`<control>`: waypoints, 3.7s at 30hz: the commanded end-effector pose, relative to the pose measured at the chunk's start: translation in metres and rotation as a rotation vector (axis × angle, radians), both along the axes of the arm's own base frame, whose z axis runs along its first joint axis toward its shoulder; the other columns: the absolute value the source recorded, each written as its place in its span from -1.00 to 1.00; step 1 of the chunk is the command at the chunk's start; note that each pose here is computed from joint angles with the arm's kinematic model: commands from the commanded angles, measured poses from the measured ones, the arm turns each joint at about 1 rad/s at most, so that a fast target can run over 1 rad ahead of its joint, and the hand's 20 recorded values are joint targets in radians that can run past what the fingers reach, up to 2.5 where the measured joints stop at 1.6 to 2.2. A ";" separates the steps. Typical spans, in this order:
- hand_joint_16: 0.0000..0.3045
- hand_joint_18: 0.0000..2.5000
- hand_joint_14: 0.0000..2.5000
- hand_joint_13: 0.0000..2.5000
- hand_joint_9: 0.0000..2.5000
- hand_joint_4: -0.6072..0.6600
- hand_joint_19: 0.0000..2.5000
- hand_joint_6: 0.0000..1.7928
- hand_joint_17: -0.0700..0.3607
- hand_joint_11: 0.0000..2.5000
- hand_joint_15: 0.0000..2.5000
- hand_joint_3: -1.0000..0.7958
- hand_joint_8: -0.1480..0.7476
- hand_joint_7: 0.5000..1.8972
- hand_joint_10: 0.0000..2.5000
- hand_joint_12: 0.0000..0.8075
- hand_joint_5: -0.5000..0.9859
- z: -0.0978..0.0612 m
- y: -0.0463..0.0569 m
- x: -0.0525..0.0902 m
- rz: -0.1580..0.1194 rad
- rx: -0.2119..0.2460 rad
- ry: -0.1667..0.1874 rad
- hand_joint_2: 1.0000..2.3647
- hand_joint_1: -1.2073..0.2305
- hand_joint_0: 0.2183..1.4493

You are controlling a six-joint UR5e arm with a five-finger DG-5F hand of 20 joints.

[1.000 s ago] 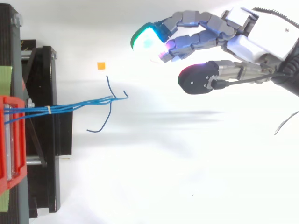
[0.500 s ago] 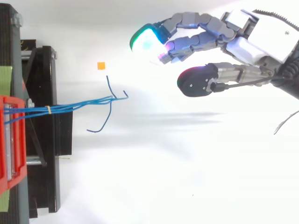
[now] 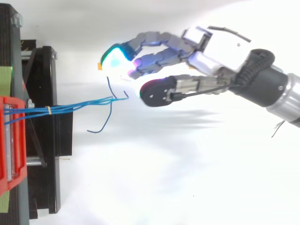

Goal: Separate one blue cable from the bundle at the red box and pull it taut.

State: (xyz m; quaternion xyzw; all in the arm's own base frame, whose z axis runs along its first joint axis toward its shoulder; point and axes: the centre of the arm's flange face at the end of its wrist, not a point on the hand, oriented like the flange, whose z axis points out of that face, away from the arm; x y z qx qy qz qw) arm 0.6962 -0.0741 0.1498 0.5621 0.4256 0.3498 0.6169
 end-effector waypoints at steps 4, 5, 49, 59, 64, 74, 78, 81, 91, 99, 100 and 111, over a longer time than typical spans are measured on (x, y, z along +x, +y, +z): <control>-0.67 -0.54 -0.99 -0.45 -0.46 0.25 -0.46 -0.44 -0.15 -0.63 -0.70 -0.44 -0.06 -0.61 -0.99 -0.18 -0.59 -0.004 0.000 0.014 0.007 0.004 -0.005 -1.00 -0.13 -0.47; -0.67 -0.54 -0.99 -0.45 -0.46 0.25 -0.45 -0.44 -0.15 -0.63 -0.70 -0.44 -0.06 -0.61 -0.99 -0.18 -0.59 -0.004 0.000 0.014 0.007 0.003 -0.006 -1.00 -0.13 -0.47; -0.61 -0.52 -0.99 -0.46 -0.48 0.33 -0.45 -0.44 -0.06 -0.63 -0.70 -0.44 0.01 -0.52 -0.99 -0.08 -0.58 -0.001 0.022 0.065 0.103 0.015 -0.119 -1.00 -0.16 -0.64; -0.63 -0.53 -0.99 -0.45 -0.47 0.34 -0.45 -0.44 -0.09 -0.61 -0.70 -0.44 0.00 -0.48 -0.99 -0.10 -0.57 0.004 0.022 0.068 0.107 0.023 -0.151 -1.00 -0.12 -0.60; -0.65 -0.53 -0.99 -0.45 -0.47 0.33 -0.44 -0.44 -0.12 -0.60 -0.69 -0.44 -0.02 -0.46 -0.99 -0.13 -0.57 0.009 0.025 0.073 0.109 0.022 -0.167 -1.00 -0.14 -0.55; -0.67 -0.53 -0.99 -0.44 -0.46 0.33 -0.43 -0.44 -0.15 -0.59 -0.68 -0.44 -0.03 -0.40 -0.99 -0.16 -0.55 0.027 0.032 0.085 0.120 0.029 -0.202 -1.00 -0.20 -0.49; -0.67 -0.52 -0.99 -0.44 -0.45 0.32 -0.42 -0.44 -0.15 -0.60 -0.68 -0.44 -0.05 -0.36 -0.99 -0.17 -0.55 0.029 0.035 0.086 0.123 0.031 -0.207 -1.00 -0.22 -0.46; -0.67 -0.52 -0.99 -0.43 -0.45 0.31 -0.43 -0.44 -0.15 -0.59 -0.67 -0.44 -0.04 -0.33 -0.99 -0.18 -0.54 0.029 0.038 0.086 0.127 0.038 -0.212 -1.00 -0.22 -0.45; -0.68 -0.51 -0.99 -0.41 -0.44 0.29 -0.42 -0.44 -0.16 -0.58 -0.67 -0.42 -0.05 -0.23 -0.99 -0.19 -0.53 0.033 0.043 0.088 0.135 0.039 -0.221 -1.00 -0.23 -0.41; -0.68 -0.51 -0.99 -0.40 -0.43 0.25 -0.42 -0.44 -0.17 -0.57 -0.65 -0.36 -0.05 -0.14 -0.99 -0.20 -0.52 0.032 0.043 0.088 0.138 0.039 -0.216 -0.99 -0.23 -0.39; -0.68 -0.51 -0.99 -0.40 -0.43 0.23 -0.42 -0.44 -0.17 -0.57 -0.65 -0.35 -0.06 -0.13 -0.99 -0.20 -0.51 0.032 0.043 0.088 0.138 0.038 -0.215 -0.99 -0.23 -0.38; -0.68 -0.50 -0.99 -0.38 -0.42 0.23 -0.41 -0.44 -0.17 -0.56 -0.64 -0.36 -0.05 -0.10 -0.98 -0.20 -0.51 0.032 0.040 0.088 0.141 0.054 -0.216 -0.99 -0.23 -0.37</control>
